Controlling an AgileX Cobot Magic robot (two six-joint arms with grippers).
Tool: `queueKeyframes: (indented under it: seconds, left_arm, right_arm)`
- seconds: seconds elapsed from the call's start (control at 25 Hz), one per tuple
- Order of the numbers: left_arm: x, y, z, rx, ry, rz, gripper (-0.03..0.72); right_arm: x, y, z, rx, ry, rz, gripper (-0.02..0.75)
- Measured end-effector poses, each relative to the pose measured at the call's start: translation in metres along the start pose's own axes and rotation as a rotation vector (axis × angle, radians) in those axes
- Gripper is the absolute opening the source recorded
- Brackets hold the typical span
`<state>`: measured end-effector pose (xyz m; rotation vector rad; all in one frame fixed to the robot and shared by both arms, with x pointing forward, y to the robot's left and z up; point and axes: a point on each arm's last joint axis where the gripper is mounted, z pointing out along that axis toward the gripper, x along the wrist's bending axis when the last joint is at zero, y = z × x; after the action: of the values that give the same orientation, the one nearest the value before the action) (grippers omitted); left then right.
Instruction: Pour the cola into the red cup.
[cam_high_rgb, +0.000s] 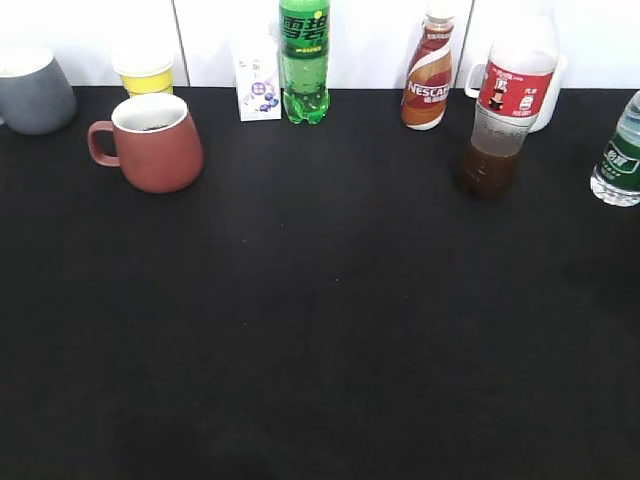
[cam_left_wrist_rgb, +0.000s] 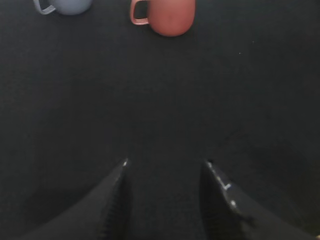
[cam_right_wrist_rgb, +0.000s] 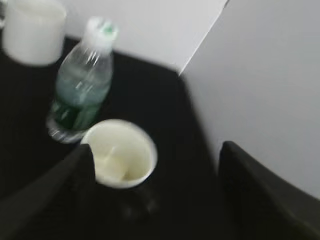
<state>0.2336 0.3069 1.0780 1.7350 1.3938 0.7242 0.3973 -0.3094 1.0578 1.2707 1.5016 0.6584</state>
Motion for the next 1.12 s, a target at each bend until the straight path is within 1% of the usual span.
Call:
queueKeyframes:
  seconds: [0.04,0.08,0.12,0.2,0.32,0.36,0.44,0.48,0.52,0.56,0.6,0.68,0.88,1.0,1.04,1.12]
  left_arm:
    - [0.000,0.001,0.000,-0.007,-0.001,0.000,0.339]
    - [0.000,0.001,0.000,-0.016,-0.002,0.000,0.339]
    - [0.000,0.002,0.001,-0.025,-0.003,0.000,0.339]
    - [-0.002,-0.002,0.010,-0.016,-0.021,0.004,0.339]
    - [-0.006,-0.010,0.024,0.009,-0.065,0.006,0.339]
    - [-0.007,-0.010,0.024,0.008,-0.070,0.011,0.339]
    - [-0.007,-0.010,0.024,0.003,-0.072,0.021,0.339]
    - [-0.007,-0.010,0.024,0.002,-0.072,0.023,0.339]
    - [-0.007,-0.010,0.024,0.002,-0.072,0.023,0.339]
    - [-0.007,-0.010,0.024,0.001,-0.074,0.022,0.339]
    - [-0.007,-0.010,0.024,0.002,-0.076,0.021,0.338]
    - [-0.007,-0.010,0.024,0.002,-0.076,0.022,0.337]
    - [-0.007,-0.010,0.024,0.001,-0.076,0.023,0.327]
    - [-0.007,-0.010,0.024,0.001,-0.076,0.023,0.292]
    - [-0.007,-0.010,0.024,0.001,-0.069,0.018,0.279]
    - [-0.007,-0.009,0.024,-0.002,-0.021,-0.012,0.267]
  right_arm:
    - [0.001,-0.002,-0.001,0.019,0.017,0.048,0.587]
    - [0.006,-0.006,-0.007,0.076,0.074,0.180,0.587]
    - [0.008,-0.008,-0.015,0.096,0.121,0.235,0.587]
    - [0.012,-0.010,-0.040,0.092,0.229,0.281,0.587]
    - [0.013,-0.025,-0.087,0.110,0.346,0.326,0.587]
    - [0.011,-0.030,-0.106,0.063,0.375,0.328,0.587]
    - [0.006,-0.035,-0.139,-0.047,0.406,0.345,0.587]
    - [0.005,-0.040,-0.152,-0.047,0.416,0.335,0.587]
    - [0.004,-0.051,-0.159,-0.001,0.408,0.305,0.587]
    - [0.003,-0.057,-0.159,0.034,0.383,0.279,0.587]
    - [0.002,-0.060,-0.156,0.041,0.357,0.277,0.587]
    - [-0.001,-0.062,-0.153,0.057,0.314,0.308,0.587]
    - [-0.001,-0.062,-0.153,0.058,0.311,0.320,0.587]
    - [-0.001,-0.062,-0.153,0.057,0.310,0.320,0.587]
    - [-0.001,-0.062,-0.153,0.057,0.310,0.320,0.587]
    - [-0.001,-0.062,-0.153,0.057,0.310,0.320,0.587]
